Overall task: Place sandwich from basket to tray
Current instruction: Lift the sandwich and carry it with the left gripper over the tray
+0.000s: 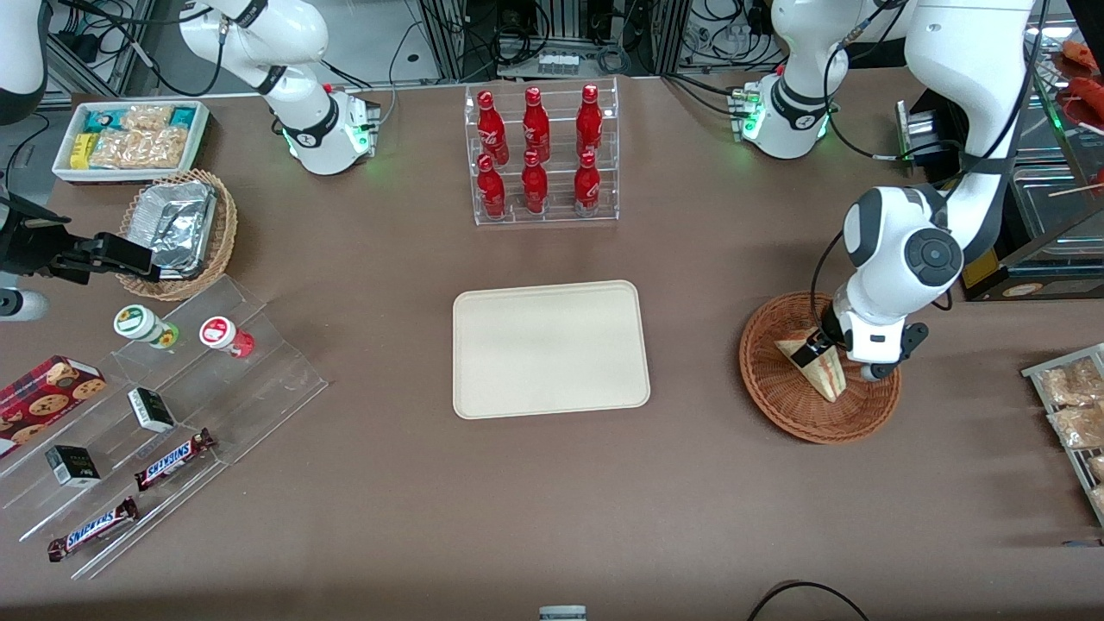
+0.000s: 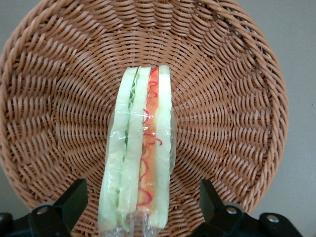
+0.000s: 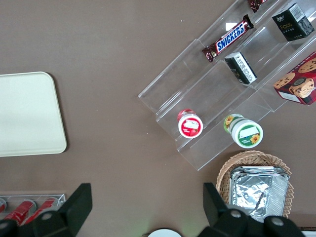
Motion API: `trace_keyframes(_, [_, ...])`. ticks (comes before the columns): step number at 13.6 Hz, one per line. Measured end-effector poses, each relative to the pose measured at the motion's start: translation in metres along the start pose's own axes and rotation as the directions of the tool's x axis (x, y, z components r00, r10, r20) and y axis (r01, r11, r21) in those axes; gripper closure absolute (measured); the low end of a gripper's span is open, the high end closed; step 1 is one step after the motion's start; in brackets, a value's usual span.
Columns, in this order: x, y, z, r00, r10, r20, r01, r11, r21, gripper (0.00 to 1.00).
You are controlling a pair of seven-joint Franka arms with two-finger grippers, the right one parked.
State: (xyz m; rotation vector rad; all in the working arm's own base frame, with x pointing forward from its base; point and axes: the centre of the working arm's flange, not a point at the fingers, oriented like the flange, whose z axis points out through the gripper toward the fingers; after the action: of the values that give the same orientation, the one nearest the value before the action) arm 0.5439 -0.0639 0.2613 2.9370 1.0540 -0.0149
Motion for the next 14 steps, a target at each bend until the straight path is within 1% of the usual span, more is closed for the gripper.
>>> trace_keyframes(1, [0.0,0.0,0.005,1.0,-0.001,0.001,0.001,1.0,0.0,0.0])
trace_keyframes(4, [0.0,-0.001,0.015,1.0,-0.002,0.006,0.002,1.0,0.003,0.04])
trace_keyframes(6, [-0.001,-0.002,0.017,1.0,-0.002,0.008,0.002,1.0,0.006,0.25])
trace_keyframes(8, [-0.001,-0.002,0.016,1.0,0.004,0.014,-0.004,1.0,0.012,0.5])
trace_keyframes(9, [-0.002,-0.003,0.013,1.0,0.018,0.024,-0.018,1.0,0.022,0.57])
trace_keyframes(10, [-0.003,-0.004,0.009,0.999,0.041,0.034,-0.042,0.999,0.031,0.63])
trace_keyframes(11, [-0.003,-0.004,0.002,0.997,0.063,0.041,-0.065,0.997,0.037,0.66])
trace_keyframes(14, [-0.002,0.004,-0.032,0.992,0.11,0.064,-0.113,0.992,0.055,0.71])
